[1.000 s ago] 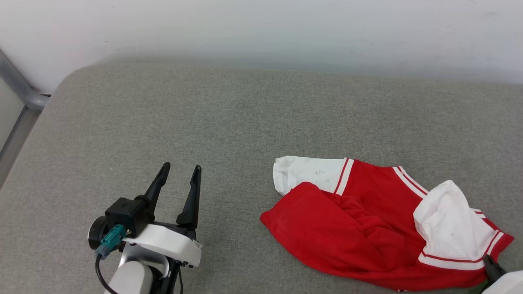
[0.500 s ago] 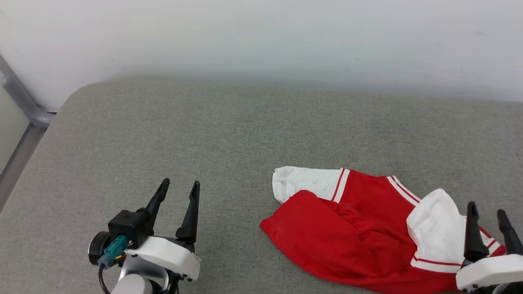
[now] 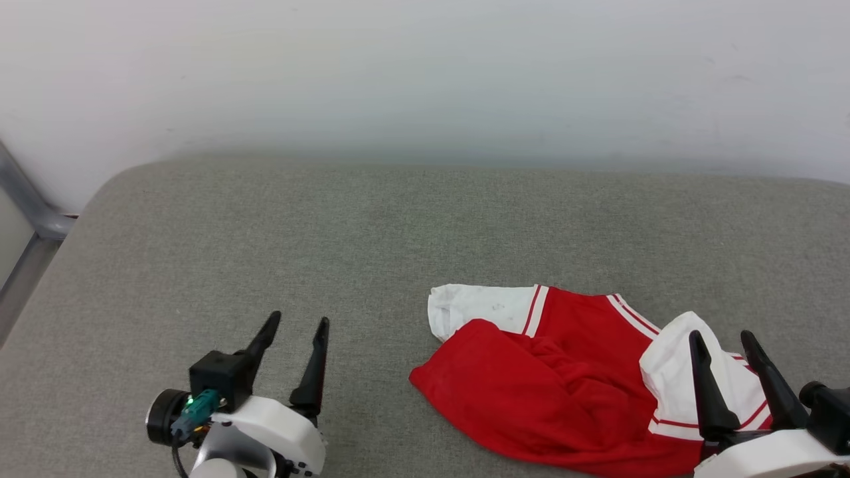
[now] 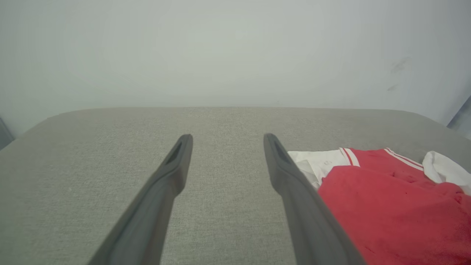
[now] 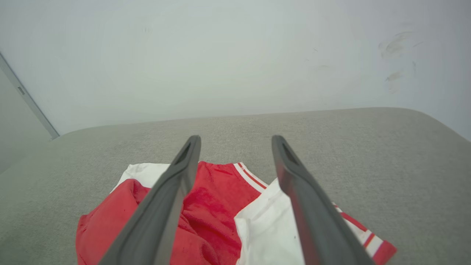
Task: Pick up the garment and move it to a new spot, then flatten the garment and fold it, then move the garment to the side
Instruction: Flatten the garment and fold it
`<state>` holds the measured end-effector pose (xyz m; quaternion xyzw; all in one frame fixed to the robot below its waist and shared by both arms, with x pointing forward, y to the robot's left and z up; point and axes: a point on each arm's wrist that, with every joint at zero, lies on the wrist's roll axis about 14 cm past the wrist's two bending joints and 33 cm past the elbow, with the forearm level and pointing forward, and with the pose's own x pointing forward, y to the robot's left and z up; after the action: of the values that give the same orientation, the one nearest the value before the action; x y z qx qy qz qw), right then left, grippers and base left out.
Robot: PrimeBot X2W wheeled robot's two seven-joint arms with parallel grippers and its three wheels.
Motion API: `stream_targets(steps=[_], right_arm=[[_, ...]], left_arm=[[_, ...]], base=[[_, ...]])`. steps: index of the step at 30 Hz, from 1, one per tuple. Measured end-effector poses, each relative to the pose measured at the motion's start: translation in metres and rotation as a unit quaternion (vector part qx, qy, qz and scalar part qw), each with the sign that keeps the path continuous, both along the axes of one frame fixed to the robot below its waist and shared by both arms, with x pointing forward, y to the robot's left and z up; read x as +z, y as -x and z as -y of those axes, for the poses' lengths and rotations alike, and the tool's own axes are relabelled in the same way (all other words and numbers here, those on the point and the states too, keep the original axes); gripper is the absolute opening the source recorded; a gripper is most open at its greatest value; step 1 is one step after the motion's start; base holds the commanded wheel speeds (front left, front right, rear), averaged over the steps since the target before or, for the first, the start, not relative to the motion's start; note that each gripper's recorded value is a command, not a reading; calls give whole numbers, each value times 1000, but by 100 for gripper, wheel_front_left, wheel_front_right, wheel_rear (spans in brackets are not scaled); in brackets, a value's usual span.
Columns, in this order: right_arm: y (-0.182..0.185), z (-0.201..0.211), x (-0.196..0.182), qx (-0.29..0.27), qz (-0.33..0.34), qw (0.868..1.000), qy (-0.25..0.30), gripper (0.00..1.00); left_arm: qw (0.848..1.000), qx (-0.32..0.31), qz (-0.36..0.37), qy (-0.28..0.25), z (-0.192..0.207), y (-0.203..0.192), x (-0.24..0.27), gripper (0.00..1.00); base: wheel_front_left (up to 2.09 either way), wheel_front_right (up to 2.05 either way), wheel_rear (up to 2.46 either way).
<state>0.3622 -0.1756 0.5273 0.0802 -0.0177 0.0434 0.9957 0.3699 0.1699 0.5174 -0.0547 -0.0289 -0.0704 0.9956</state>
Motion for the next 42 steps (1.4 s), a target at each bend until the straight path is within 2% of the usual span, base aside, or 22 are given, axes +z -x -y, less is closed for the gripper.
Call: stream_targets(steps=[6,11,17,22,27,31,32,33,34,35,37,42], right_arm=[[12,-2,4,4,-5,1000,-9,100],[12,2,0,-1,-19,1000,-9,100],[7,7,-9,-10,-36,999,-10,100],[-1,11,-16,-16,-44,999,-11,100],[-8,12,-27,-19,-57,998,-16,100],[-10,14,-35,-23,-67,997,-21,100],[-11,14,-35,-23,-65,997,-21,100],[-12,14,-35,-23,-65,997,-23,100],[-12,13,-36,-23,-66,997,-25,100],[-12,13,-37,-23,-66,997,-26,100],[-12,13,-39,-22,-69,997,-28,100],[-12,13,-37,-22,-66,997,-30,100]], left_arm=[[993,-93,-66,-9,48,-7,-14,100],[970,-177,-162,-35,93,-8,-41,100],[927,-248,-270,-80,122,-6,-74,100],[881,-280,-355,-137,123,-2,-108,100],[853,-294,-395,-176,118,-8,-126,100],[823,-313,-429,-203,120,-2,-140,100],[818,-318,-434,-206,121,-1,-141,98],[813,-321,-439,-209,121,0,-143,45],[811,-323,-440,-210,121,0,-143,19],[810,-325,-440,-211,121,1,-143,0],[813,-325,-435,-211,120,1,-143,0],[845,-300,-398,-196,106,-8,-131,0]], base=[[0,0,0],[0,0,0],[0,0,0],[0,0,0],[0,0,0],[0,0,0],[0,0,0],[0,0,0],[0,0,0],[0,0,0],[0,0,0],[0,0,0]])
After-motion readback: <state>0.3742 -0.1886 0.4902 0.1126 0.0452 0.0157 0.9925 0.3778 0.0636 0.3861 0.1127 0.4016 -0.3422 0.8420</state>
